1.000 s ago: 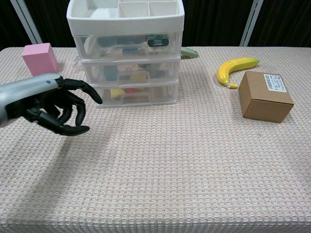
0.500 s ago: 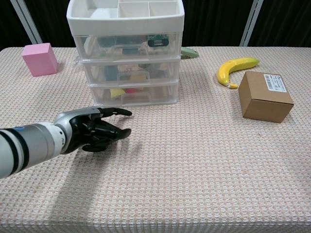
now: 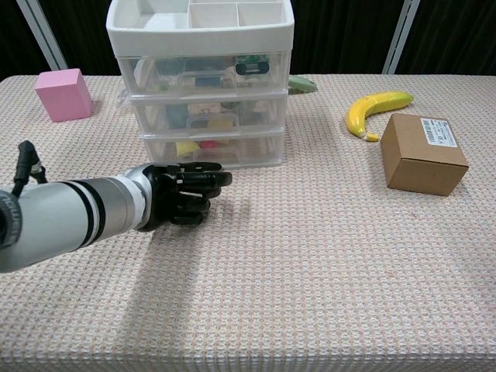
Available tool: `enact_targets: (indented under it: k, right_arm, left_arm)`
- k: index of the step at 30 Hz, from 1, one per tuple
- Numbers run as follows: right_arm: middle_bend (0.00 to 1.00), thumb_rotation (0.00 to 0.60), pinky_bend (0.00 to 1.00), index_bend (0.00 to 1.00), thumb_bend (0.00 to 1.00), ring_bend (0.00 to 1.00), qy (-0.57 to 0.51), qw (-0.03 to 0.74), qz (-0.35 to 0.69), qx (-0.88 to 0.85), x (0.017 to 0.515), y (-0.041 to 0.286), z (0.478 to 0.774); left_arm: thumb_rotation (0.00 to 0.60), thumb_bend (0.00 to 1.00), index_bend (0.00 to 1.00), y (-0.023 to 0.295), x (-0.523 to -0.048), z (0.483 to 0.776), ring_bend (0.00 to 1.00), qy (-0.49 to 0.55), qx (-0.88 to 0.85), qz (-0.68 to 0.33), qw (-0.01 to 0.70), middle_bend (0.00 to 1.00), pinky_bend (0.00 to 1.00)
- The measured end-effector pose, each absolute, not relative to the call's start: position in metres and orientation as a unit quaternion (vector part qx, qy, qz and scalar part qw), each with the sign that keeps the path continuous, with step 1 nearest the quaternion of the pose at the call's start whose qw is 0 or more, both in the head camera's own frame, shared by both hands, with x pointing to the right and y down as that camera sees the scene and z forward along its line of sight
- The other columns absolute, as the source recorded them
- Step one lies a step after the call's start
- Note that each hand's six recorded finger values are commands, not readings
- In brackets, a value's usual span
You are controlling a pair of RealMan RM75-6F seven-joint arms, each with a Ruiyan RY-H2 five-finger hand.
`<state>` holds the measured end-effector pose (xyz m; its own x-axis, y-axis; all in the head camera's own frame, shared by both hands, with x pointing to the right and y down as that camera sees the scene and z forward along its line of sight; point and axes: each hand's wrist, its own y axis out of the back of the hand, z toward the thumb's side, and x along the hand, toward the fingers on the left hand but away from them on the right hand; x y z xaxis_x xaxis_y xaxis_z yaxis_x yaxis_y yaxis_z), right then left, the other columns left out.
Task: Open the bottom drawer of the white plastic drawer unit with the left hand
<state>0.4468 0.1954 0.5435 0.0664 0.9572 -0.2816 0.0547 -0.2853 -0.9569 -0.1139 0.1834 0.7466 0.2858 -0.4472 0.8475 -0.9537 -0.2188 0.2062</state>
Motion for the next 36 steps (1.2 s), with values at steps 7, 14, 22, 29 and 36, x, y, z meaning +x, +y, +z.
enact_targets:
  k: [7, 14, 22, 29, 36]
  right_arm:
    - [0.01, 0.6, 0.02, 0.0, 0.05, 0.0, -0.425, 0.42, 0.537, -0.596, 0.448, 0.195, 0.545]
    - [0.01, 0.6, 0.02, 0.0, 0.05, 0.0, -0.425, 0.419, 0.538, -0.596, 0.449, 0.194, 0.547]
    - [0.01, 0.6, 0.02, 0.0, 0.05, 0.0, -0.425, 0.415, 0.542, -0.595, 0.451, 0.195, 0.549]
    - [0.01, 0.6, 0.02, 0.0, 0.05, 0.0, -0.423, 0.412, 0.546, -0.595, 0.453, 0.195, 0.552]
    - [0.01, 0.6, 0.02, 0.0, 0.05, 0.0, -0.422, 0.408, 0.548, -0.596, 0.453, 0.196, 0.555]
  left_arm:
    - [0.6, 0.42, 0.09, 0.176, -0.107, 0.747, 0.92, -0.516, 0.678, 0.293, 0.435, 0.83, 1.0]
    - [0.6, 0.42, 0.17, 0.173, -0.101, 0.751, 0.91, -0.52, 0.651, 0.266, 0.484, 0.83, 1.0]
    - [0.6, 0.44, 0.25, 0.169, -0.095, 0.753, 0.91, -0.517, 0.632, 0.239, 0.525, 0.83, 1.0]
    - [0.6, 0.44, 0.28, 0.167, -0.091, 0.753, 0.91, -0.511, 0.625, 0.222, 0.546, 0.83, 1.0]
    - [0.6, 0.46, 0.31, 0.166, -0.095, 0.76, 0.91, -0.516, 0.607, 0.216, 0.564, 0.83, 1.0]
